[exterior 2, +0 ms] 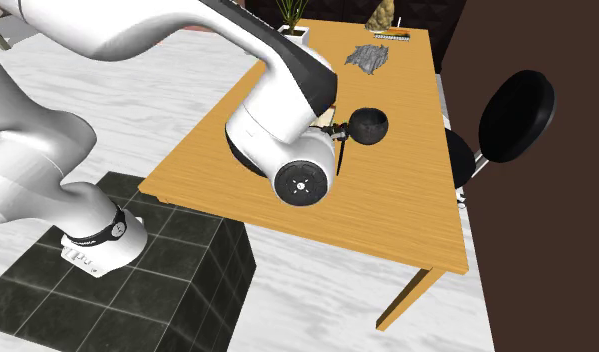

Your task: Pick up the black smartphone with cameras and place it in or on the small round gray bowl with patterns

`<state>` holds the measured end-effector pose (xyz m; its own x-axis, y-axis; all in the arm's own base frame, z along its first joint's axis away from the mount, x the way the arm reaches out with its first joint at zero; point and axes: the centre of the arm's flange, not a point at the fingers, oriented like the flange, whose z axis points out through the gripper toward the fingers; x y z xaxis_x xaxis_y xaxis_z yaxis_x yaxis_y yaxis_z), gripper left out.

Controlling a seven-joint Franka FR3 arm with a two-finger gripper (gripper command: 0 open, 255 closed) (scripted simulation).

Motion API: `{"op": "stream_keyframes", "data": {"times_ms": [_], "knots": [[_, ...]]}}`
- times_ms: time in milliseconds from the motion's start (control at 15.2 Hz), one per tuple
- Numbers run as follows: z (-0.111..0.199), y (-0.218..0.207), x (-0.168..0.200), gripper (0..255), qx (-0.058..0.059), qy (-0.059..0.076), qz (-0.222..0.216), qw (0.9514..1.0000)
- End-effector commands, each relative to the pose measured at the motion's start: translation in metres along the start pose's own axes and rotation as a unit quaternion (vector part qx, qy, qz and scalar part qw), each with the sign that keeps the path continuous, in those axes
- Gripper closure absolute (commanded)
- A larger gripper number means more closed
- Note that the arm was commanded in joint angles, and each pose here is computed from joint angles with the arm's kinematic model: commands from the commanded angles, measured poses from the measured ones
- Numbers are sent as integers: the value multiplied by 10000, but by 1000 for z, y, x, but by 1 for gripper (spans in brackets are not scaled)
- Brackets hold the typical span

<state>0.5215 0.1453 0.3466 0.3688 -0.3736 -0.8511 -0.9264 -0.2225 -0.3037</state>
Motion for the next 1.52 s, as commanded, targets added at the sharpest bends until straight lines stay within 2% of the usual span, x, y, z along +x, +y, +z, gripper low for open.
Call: {"op": "stream_keyframes", "data": {"times_ms": [0,198,264,792,1254,1320,1452], "knots": [[10,-10,17,0,362,-208,395,9983],[28,-24,43,0,862,-500,951,9905],[32,-27,48,0,954,-553,1053,9883],[71,-35,44,0,954,-553,1053,9883],[71,-35,44,0,954,-553,1053,9883],[71,-35,44,255,954,-553,1053,9883],[71,-35,44,255,954,-553,1053,9883]]}}
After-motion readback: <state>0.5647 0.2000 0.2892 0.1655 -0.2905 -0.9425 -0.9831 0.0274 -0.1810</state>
